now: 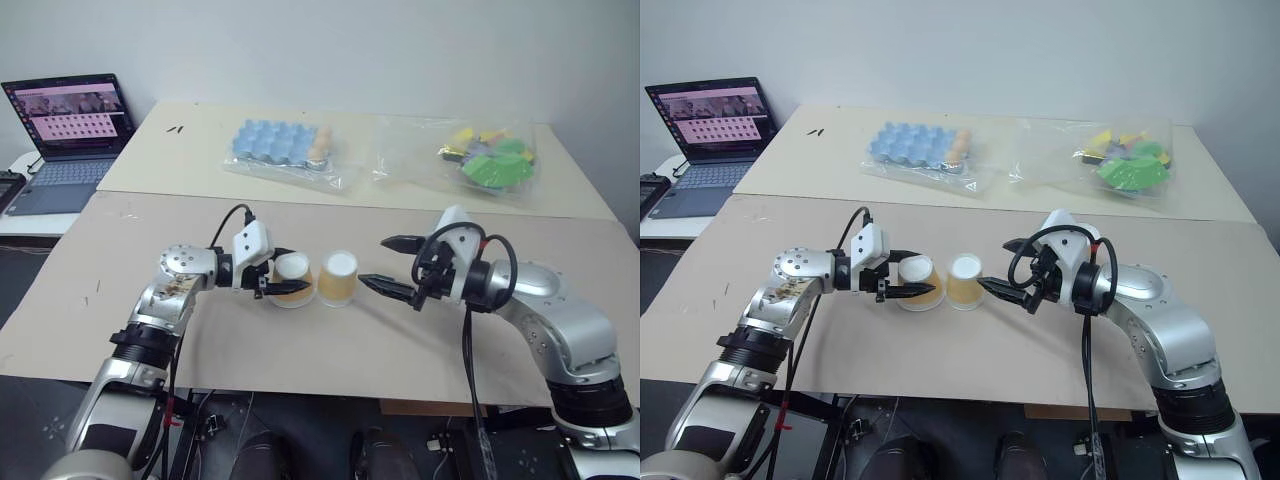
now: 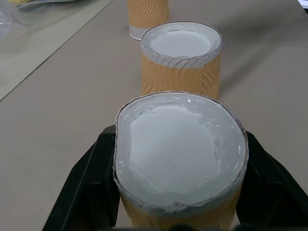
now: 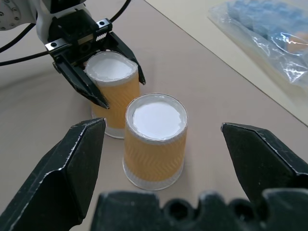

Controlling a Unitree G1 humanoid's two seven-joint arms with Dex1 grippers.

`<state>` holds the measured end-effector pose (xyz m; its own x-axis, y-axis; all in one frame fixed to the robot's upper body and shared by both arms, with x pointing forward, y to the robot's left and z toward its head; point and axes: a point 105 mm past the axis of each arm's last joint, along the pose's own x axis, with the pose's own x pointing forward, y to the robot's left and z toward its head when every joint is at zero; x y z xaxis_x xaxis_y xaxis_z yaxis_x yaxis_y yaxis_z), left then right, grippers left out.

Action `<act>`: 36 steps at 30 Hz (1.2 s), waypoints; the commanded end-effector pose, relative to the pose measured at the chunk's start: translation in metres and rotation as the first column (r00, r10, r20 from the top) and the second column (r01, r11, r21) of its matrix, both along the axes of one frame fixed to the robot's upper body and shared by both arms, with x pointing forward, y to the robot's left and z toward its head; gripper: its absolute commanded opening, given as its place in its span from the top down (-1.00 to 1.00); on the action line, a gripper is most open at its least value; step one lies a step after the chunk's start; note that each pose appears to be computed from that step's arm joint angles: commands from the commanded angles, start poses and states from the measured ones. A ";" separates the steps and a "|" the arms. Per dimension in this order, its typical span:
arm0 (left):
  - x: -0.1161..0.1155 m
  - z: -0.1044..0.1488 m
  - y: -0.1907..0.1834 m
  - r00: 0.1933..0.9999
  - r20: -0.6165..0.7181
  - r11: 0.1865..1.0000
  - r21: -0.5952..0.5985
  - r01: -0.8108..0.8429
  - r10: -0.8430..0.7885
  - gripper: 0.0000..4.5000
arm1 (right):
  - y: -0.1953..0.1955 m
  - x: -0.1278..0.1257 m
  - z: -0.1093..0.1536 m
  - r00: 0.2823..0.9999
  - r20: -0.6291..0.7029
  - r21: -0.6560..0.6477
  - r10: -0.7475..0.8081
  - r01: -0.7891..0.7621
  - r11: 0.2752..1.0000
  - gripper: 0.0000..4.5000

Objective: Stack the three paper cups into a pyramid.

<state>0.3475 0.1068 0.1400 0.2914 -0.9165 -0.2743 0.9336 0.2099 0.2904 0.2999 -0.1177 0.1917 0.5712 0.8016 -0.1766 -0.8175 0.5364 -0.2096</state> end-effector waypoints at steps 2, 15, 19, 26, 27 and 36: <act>0.005 0.012 -0.002 0.999 0.048 1.000 -0.008 0.007 -0.006 -0.18 | -0.001 -0.006 0.012 0.999 0.045 0.010 -0.001 0.001 1.000 -1.00; -0.016 0.068 0.021 0.999 0.023 0.999 -0.012 0.033 -0.032 -0.97 | -0.021 -0.006 0.004 0.999 0.005 -0.009 -0.039 0.039 0.999 -1.00; -0.039 0.102 0.039 0.999 -0.018 0.998 -0.034 0.046 -0.046 -0.97 | -0.069 -0.021 -0.029 0.979 -0.133 -0.101 -0.156 0.143 0.985 -1.00; -0.057 0.115 0.043 0.999 -0.034 0.998 -0.058 0.003 -0.005 -0.97 | -0.136 0.002 -0.069 0.855 -0.125 -0.244 -0.504 0.465 0.851 -1.00; -0.059 0.113 0.042 0.999 -0.037 0.998 -0.056 0.002 -0.005 -0.97 | -0.143 0.010 -0.070 0.832 -0.102 -0.242 -0.546 0.511 0.825 -1.00; -0.062 0.110 0.033 0.999 -0.032 0.998 -0.062 -0.012 0.010 -0.97 | -0.133 0.057 -0.041 0.821 -0.037 -0.054 -0.570 0.567 0.822 -1.00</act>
